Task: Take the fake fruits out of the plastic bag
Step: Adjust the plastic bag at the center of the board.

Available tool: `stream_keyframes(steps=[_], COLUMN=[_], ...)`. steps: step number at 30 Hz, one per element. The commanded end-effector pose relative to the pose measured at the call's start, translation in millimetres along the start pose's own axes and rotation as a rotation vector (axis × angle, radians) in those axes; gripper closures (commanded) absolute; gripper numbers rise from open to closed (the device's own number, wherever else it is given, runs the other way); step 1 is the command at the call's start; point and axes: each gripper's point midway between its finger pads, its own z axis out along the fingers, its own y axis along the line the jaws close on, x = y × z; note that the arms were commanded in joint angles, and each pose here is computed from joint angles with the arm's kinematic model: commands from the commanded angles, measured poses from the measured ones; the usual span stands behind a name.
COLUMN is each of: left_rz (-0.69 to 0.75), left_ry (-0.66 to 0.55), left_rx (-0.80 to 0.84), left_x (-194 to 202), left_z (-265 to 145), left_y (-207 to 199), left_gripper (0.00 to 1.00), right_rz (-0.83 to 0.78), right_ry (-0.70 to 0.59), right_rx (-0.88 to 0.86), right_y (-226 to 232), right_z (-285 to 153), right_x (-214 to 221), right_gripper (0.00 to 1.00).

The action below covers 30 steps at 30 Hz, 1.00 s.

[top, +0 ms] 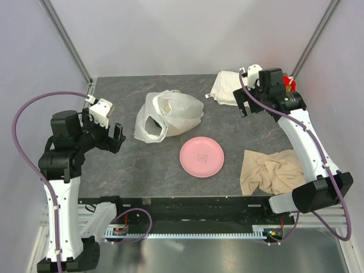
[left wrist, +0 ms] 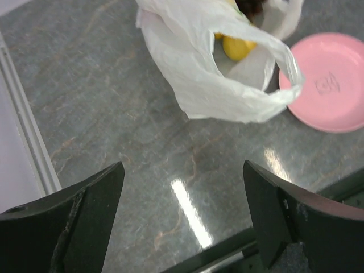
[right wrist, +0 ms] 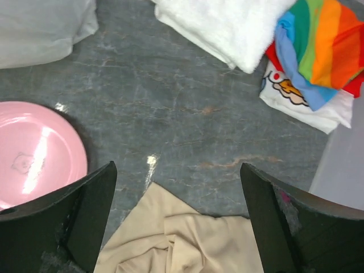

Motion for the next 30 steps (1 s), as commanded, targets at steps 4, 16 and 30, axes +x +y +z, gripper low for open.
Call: stream_keyframes(steps=[4,16,30], left_rz=[0.181,0.331,0.669], left_ry=[0.124,-0.076,-0.040], left_rx=[0.250,0.253,0.278], left_x=[-5.8,-33.7,10.7], left_z=[-24.2,11.4,59.1], left_y=[-27.8,-26.5,-64.7], left_gripper=[0.30,0.10,0.25], right_rz=[-0.125,0.074,0.024], right_ry=[-0.224,-0.327,-0.233], right_rx=[-0.356,-0.786,-0.920], right_y=[68.3,215.3,317.0], right_z=[-61.2,-81.6,-62.3], right_x=[-62.3,-162.9,-146.1], right_gripper=[0.02,0.05,0.07])
